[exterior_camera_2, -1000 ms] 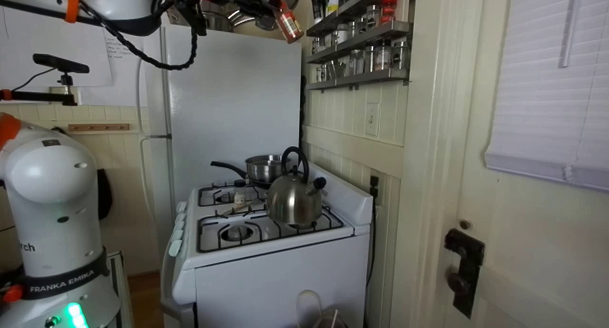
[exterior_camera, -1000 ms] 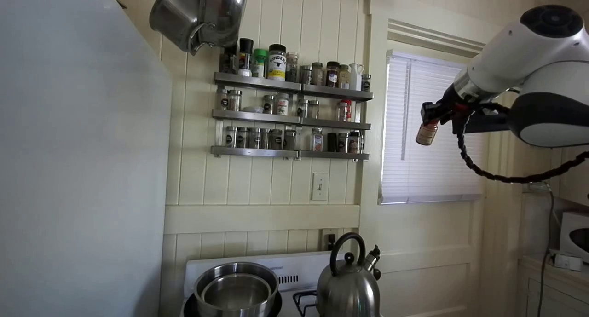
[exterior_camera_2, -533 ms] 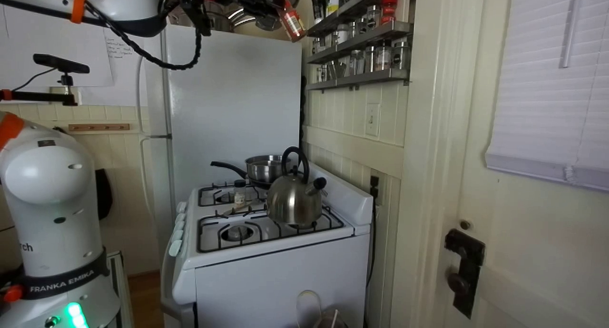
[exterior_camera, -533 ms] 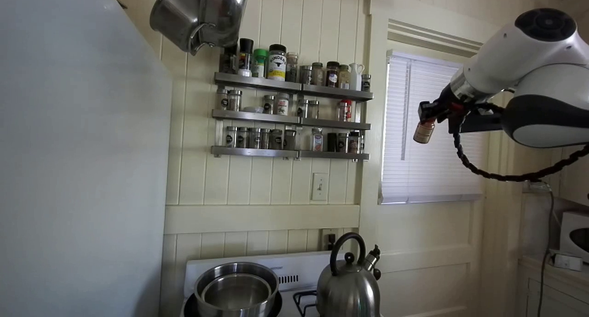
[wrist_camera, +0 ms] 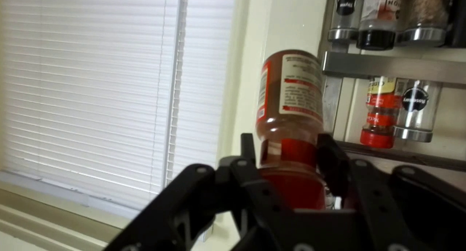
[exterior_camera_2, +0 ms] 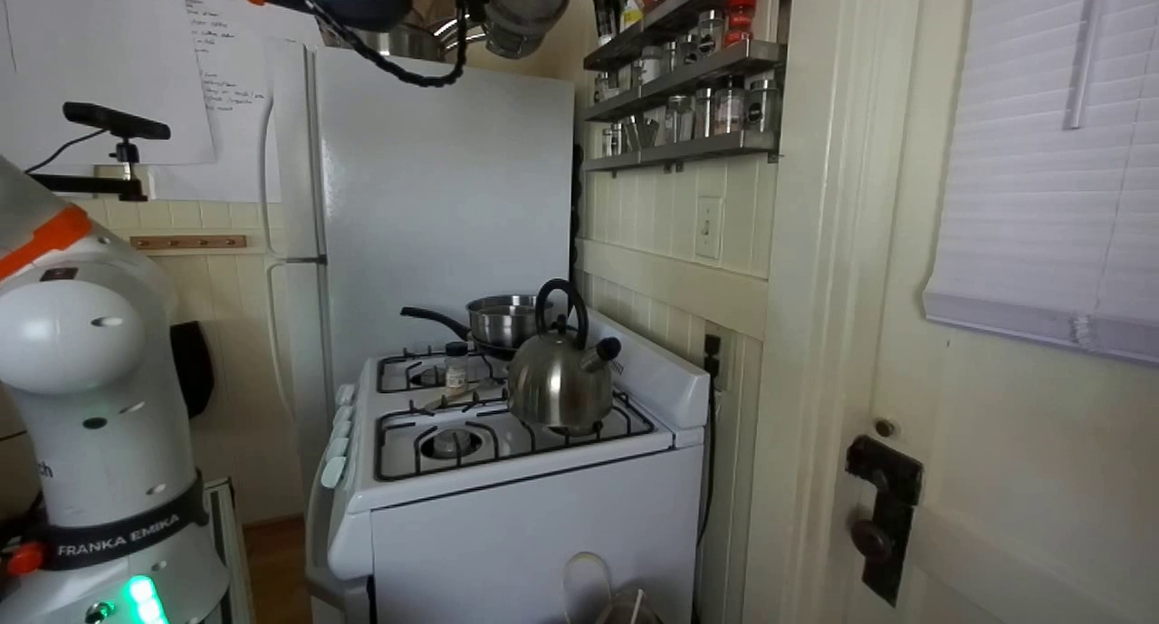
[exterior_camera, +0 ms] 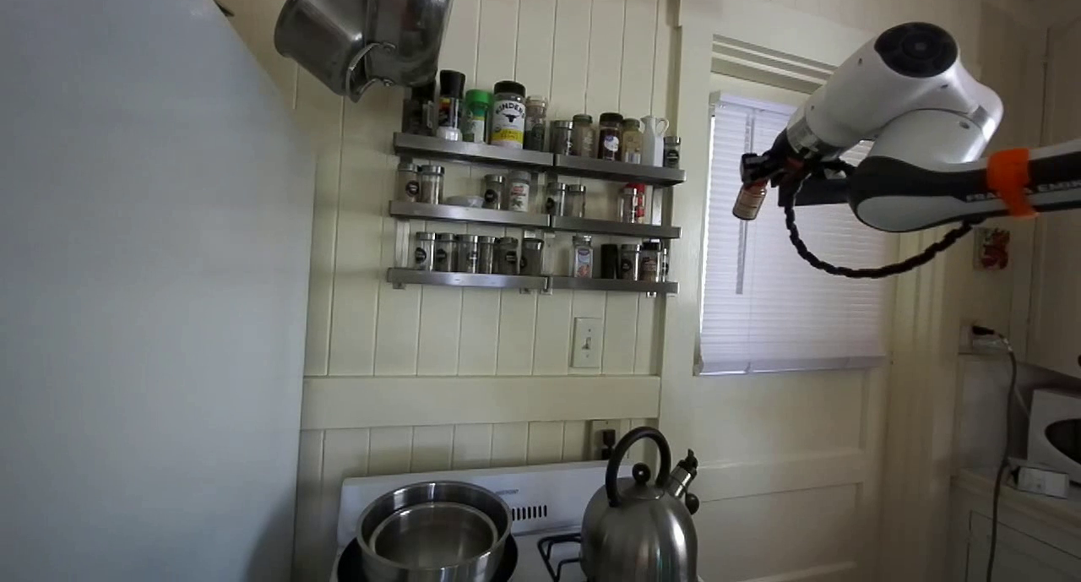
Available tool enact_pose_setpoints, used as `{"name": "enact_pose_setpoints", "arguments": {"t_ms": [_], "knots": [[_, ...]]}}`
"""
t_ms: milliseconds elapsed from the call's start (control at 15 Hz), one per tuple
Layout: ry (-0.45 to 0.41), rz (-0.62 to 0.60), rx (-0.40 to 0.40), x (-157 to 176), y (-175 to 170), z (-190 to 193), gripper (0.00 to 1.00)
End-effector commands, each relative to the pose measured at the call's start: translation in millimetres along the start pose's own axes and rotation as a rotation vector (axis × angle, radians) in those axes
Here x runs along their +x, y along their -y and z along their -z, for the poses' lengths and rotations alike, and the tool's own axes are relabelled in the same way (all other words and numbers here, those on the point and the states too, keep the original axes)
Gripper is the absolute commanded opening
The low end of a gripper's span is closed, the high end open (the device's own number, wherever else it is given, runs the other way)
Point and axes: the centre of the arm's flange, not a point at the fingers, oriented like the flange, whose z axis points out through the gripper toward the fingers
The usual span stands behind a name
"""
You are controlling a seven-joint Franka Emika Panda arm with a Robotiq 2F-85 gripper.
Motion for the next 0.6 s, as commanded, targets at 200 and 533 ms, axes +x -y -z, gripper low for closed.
{"name": "enact_pose_setpoints", "arguments": {"t_ms": [200, 533], "knots": [[0.007, 0.005, 0.004, 19, 18, -39, 0.46], [-0.025, -0.023, 0.044, 30, 20, -39, 0.21]]}}
